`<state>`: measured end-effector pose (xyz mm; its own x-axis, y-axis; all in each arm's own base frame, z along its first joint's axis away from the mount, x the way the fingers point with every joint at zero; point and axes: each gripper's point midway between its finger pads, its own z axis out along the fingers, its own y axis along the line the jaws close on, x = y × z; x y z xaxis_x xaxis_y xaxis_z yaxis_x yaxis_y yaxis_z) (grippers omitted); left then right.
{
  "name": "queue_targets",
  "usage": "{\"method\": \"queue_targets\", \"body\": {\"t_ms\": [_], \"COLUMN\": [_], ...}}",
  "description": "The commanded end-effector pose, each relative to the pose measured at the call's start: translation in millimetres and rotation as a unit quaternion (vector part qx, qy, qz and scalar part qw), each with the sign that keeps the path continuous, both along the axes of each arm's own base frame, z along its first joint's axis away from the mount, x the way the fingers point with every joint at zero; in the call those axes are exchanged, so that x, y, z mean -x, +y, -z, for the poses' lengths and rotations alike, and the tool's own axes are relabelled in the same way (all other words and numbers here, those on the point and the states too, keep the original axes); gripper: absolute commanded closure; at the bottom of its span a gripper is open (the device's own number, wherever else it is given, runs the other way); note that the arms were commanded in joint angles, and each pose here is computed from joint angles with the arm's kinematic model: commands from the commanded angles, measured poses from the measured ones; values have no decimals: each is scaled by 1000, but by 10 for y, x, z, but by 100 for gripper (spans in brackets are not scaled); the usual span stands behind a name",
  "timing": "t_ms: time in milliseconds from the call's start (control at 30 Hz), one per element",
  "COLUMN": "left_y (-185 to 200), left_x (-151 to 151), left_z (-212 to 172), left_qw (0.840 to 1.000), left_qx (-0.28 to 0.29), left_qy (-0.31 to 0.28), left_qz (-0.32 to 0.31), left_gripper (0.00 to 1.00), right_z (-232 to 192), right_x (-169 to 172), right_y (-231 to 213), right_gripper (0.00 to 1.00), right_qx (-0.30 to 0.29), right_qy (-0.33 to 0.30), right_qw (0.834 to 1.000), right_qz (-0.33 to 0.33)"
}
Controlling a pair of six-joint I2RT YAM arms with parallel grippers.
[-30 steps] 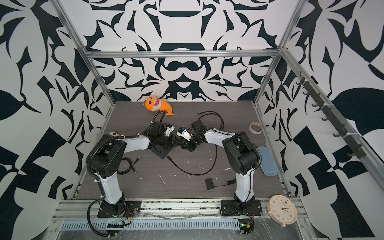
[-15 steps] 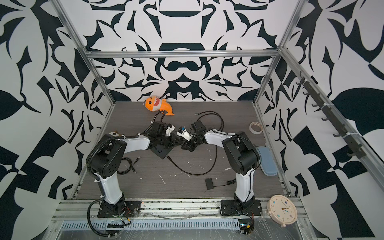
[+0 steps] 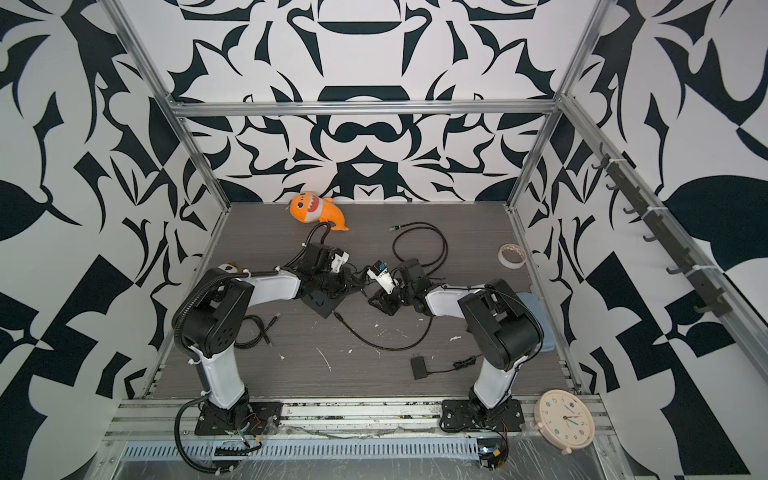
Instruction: Insert the plug into the switch port
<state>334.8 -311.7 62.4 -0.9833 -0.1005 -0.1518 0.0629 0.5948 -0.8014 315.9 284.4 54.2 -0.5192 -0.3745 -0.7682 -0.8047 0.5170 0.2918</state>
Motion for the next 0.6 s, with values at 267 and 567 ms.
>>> {"method": "queue_targets", "body": {"t_ms": [267,567], "left_y": [-6,-29], "left_x": [1,-18], "left_z": [-69,-80], "left_qw": [1000,1000], "left_qx": [0,6], "left_qy": [4,5], "left_qz": [-4,-5], "left_gripper": [89,89], "right_z": [-257,-160], "right_x": [-132,-121], "right_y": [201,221], "right_gripper": [68,77], "right_qx": [-127,-123], "right_qy": [-53,-50], "right_qw": [990,991], "right_qz": [21,27]}}
